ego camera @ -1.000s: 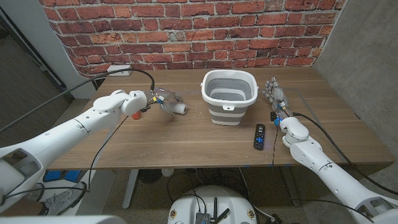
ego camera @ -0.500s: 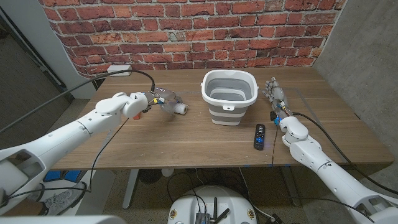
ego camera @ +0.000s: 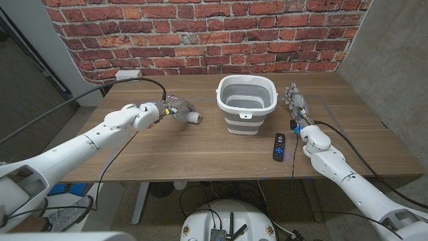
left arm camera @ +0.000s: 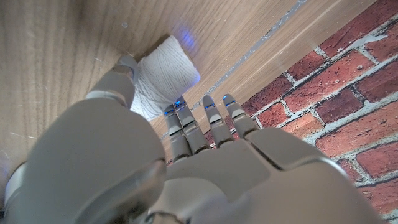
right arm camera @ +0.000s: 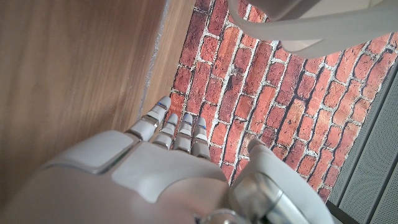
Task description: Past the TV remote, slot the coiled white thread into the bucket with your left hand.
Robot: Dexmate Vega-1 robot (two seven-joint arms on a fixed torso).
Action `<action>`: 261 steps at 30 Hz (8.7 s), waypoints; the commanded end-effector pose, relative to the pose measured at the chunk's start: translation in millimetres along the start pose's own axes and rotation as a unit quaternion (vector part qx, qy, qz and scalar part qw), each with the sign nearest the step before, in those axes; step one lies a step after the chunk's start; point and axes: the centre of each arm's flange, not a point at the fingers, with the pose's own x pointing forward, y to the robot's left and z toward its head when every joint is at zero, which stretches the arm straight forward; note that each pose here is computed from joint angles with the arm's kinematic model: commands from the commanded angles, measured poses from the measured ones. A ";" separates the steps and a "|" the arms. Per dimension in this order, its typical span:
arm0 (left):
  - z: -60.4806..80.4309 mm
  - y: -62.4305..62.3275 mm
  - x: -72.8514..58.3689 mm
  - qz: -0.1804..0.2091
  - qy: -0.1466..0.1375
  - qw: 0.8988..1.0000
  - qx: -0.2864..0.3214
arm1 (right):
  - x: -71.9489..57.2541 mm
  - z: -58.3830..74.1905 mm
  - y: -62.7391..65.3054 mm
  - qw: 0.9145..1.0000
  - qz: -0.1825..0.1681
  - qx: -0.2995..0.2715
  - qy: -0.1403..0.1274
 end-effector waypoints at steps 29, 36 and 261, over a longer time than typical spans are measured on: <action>-8.6 21.1 -20.7 0.064 0.014 0.997 0.035 | -4.5 2.3 -6.1 1.000 0.001 0.010 -0.005; -13.3 35.5 -25.0 0.064 0.013 0.997 0.028 | -4.0 0.9 -7.9 1.000 0.000 0.014 -0.004; 192.9 189.6 90.8 -0.083 -0.231 0.962 0.120 | 6.0 -24.3 -33.3 0.999 -0.011 0.046 0.010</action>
